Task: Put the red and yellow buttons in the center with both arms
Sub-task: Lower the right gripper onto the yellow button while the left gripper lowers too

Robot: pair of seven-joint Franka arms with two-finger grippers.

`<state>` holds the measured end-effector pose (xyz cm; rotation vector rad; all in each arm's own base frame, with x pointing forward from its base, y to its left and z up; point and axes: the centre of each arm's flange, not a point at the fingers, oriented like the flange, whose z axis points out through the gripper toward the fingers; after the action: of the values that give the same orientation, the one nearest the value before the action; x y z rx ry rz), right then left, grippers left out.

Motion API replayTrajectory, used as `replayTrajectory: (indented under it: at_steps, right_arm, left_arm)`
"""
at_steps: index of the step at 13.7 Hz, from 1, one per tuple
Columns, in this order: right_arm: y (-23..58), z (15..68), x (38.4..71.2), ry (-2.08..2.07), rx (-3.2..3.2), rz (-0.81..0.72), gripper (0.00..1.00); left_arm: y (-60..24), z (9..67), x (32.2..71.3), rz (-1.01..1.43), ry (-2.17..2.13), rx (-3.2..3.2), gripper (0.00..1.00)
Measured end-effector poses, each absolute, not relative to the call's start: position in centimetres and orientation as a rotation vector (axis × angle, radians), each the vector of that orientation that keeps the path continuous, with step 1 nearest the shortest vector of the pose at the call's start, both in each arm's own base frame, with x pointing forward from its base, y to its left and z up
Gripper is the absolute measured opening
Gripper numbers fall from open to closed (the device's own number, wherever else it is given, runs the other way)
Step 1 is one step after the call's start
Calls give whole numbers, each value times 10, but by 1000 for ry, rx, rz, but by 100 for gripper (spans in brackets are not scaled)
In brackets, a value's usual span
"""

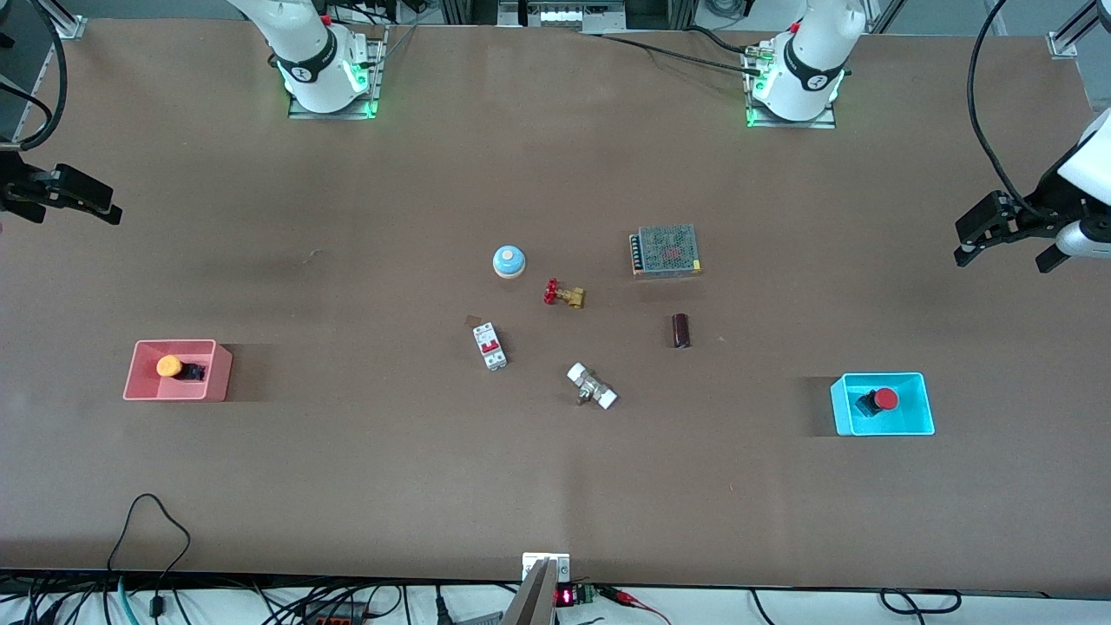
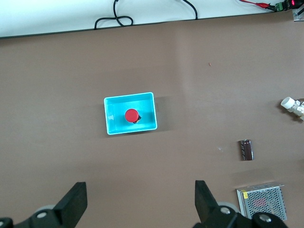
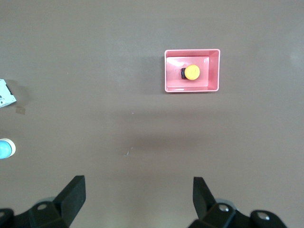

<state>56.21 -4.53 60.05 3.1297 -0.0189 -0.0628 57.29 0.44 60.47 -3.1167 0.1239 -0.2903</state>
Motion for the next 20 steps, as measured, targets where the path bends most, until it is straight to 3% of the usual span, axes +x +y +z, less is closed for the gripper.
replayTrajectory:
  at_steps: [8,11,16,20]
  right_arm:
    - [-44,583,569,-14,3128,-92,100]
    - [-44,533,593,-16,3117,-161,100]
    - [-80,434,645,-66,3077,-80,100]
    - [-116,350,666,-78,3054,-77,100]
  left_arm:
    - [4,587,577,-231,126,-3123,100]
    - [3,543,596,-142,127,-3128,100]
    - [10,452,640,-121,112,-3122,100]
    - [32,383,664,-140,64,-3113,100]
